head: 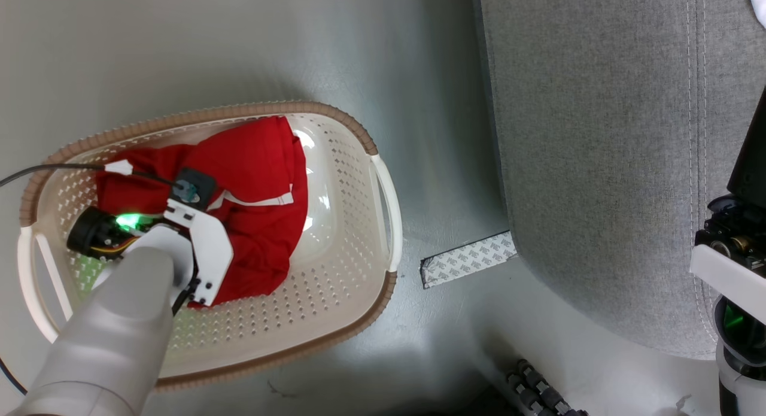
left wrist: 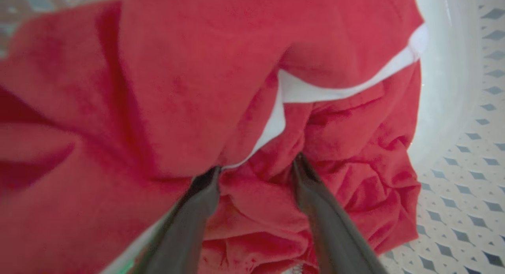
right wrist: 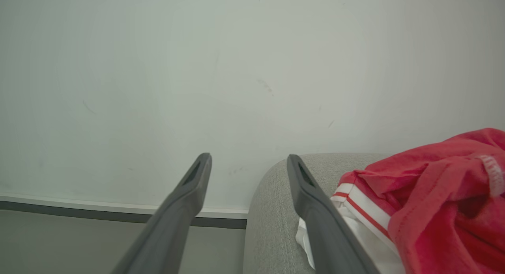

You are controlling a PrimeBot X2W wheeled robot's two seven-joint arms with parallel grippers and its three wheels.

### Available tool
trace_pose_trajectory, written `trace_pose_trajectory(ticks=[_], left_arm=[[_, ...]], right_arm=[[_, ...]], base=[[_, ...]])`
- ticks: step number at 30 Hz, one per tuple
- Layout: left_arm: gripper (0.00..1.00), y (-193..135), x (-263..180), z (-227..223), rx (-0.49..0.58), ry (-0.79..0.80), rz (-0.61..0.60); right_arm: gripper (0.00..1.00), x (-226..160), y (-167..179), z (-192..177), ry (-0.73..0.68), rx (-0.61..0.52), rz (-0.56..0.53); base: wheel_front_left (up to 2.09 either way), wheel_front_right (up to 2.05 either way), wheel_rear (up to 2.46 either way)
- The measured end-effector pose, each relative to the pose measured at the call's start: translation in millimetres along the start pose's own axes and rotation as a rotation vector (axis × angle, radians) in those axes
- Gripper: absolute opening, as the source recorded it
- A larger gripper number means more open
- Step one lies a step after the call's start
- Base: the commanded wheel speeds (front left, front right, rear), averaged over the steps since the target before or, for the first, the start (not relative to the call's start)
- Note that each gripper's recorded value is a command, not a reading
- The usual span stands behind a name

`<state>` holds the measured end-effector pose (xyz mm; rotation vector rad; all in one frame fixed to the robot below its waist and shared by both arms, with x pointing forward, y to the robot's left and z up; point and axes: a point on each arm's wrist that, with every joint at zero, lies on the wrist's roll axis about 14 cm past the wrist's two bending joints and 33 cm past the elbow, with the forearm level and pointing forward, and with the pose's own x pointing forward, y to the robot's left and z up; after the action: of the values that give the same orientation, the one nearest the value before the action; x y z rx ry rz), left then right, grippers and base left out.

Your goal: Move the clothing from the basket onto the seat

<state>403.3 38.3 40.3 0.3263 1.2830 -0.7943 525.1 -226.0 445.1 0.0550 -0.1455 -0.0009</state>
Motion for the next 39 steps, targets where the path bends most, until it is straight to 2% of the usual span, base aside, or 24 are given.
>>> trace_pose_trajectory(ticks=[8, 18, 29, 39], left_arm=[[0.00, 6, -5, 10, 0.021, -0.059, 0.012], [0.00, 1, -45, 42, 0.001, -0.185, 0.039], [0.00, -46, -117, 79, 0.007, -0.363, 0.032], [0.00, -76, -204, 114, -0.017, -0.607, 0.067]], right_arm=[[1.00, 3, 1, 6, -0.019, 0.008, 0.004], [1.00, 4, 6, 51, -0.105, 0.023, 0.011], [1.00, -15, 13, 111, -0.192, 0.046, 0.014], [1.00, -50, 18, 161, -0.257, 0.100, 0.035]], base=[[0.00, 0.00, 0.00], [0.00, 0.00, 0.00], [0.00, 0.00, 0.00], [0.00, 0.00, 0.00]])
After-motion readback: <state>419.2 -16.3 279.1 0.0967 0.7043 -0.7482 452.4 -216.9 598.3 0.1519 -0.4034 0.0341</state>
